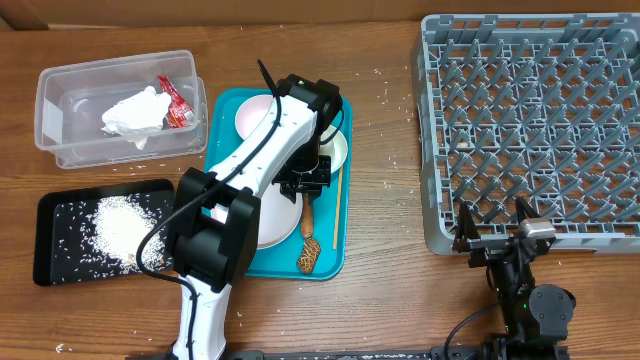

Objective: Sort waste into correct bins and load items into the dishwasher

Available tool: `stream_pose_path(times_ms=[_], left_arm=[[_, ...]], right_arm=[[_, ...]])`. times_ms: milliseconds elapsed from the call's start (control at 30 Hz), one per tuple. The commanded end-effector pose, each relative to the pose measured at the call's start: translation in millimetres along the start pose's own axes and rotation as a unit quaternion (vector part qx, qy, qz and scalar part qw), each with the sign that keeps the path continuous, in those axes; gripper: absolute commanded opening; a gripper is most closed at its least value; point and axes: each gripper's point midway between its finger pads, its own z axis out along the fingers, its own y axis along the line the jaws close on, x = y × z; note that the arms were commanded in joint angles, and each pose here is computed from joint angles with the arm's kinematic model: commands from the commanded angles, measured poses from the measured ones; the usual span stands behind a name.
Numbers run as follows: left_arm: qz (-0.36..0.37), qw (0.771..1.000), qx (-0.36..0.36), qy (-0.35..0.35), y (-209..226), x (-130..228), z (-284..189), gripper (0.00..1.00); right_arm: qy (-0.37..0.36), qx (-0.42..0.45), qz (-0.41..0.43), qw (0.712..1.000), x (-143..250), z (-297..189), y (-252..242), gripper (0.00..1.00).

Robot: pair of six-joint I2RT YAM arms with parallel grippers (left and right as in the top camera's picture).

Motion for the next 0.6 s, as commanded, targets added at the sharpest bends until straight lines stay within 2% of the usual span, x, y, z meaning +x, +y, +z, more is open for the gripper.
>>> stream_pose_path(times_ms=[0, 267, 467, 500, 533, 567], left_arm=[[0.026, 0.999, 0.016, 0.016, -8, 4, 4, 0.27], [0.027, 0.998, 0.04, -0.048, -12, -20, -41, 0.24], [0.018, 0.985, 0.056, -0.163, -3, -59, -102, 0.28], [0.016, 0.981, 0.06, -0.184, -4, -67, -109, 0.34], [0.015, 0.977, 0.068, -0.203, -5, -75, -116, 0.54], [0.015, 0.974, 0.073, -0.216, -7, -81, -119, 0.69]], right_arm=[[0.002, 0.008, -0.001, 1.0, 3, 1, -3, 1.0], [0.002, 0.008, -0.001, 1.0, 3, 1, -3, 1.0], [0.002, 0.008, -0.001, 1.0, 3, 1, -3, 1.0], [0.002, 0.007, -0.001, 1.0, 3, 1, -3, 1.0], [0.002, 0.007, -0.001, 1.0, 3, 1, -3, 1.0], [0.002, 0.007, -0.001, 1.0, 3, 1, -3, 1.0]])
